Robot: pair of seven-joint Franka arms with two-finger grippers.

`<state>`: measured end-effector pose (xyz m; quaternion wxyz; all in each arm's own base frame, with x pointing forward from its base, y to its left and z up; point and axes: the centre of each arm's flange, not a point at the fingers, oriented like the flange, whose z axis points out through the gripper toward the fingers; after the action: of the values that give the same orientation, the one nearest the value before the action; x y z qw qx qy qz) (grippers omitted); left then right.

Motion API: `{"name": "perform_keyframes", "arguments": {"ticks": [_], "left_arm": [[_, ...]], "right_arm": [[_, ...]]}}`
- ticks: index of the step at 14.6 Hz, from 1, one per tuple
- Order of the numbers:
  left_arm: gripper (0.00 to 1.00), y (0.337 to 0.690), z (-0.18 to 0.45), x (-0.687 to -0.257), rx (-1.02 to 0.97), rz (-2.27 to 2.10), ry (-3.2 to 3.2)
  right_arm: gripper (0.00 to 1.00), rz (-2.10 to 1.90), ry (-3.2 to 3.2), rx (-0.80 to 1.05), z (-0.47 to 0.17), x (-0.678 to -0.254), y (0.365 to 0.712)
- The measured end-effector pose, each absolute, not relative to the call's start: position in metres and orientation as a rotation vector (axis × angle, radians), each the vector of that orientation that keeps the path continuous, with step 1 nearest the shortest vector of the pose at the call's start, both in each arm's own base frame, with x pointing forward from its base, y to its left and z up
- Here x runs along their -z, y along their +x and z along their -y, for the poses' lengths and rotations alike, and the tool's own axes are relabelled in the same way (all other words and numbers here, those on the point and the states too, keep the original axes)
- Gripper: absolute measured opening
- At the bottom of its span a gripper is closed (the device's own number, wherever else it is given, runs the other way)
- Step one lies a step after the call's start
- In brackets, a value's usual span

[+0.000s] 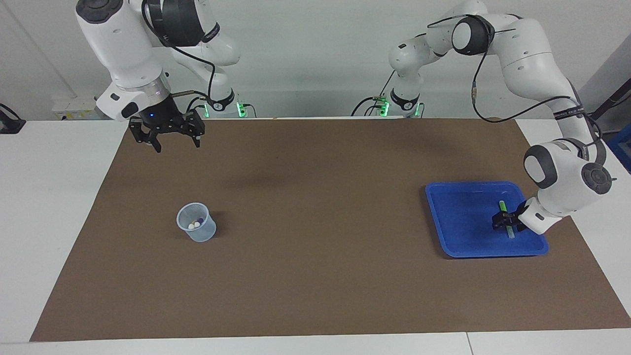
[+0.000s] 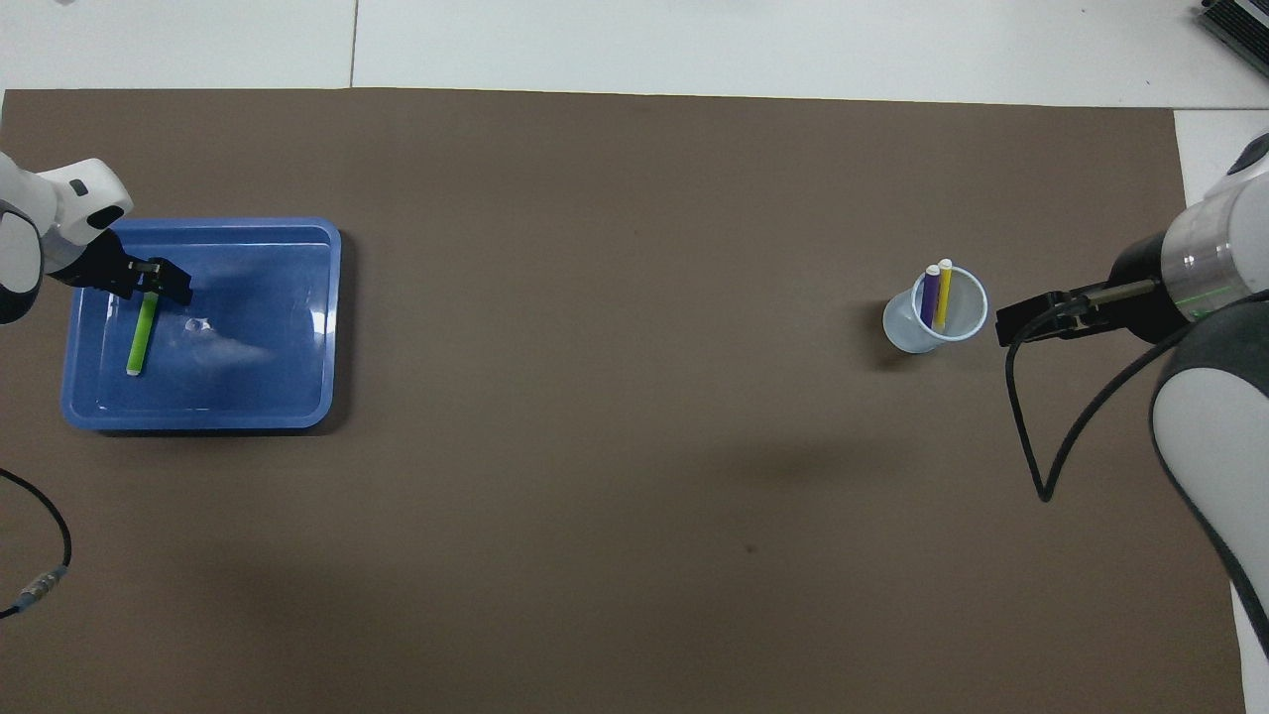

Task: Transfer and insert pens with both arms
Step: 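Lower the left gripper onto the green pen in the tray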

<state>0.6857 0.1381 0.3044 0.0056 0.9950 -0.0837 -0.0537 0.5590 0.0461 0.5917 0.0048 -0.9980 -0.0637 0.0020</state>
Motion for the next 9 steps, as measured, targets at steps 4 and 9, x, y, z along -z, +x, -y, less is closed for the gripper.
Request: {"name": "perform_keyframes", "arguments": {"ticks": [4,9], "left_arm": [[0.81,0.684,-0.148,-0.304,0.168,0.245,3.115],[0.66,0.683,-0.150,-0.304,0.169,0.243,3.113]], "right_arm": [[1.00,0.200,-3.126,-0.006,-0.046,-0.592,0.559],[1.00,0.200,-3.126,-0.006,-0.046,-0.592,0.559]]}}
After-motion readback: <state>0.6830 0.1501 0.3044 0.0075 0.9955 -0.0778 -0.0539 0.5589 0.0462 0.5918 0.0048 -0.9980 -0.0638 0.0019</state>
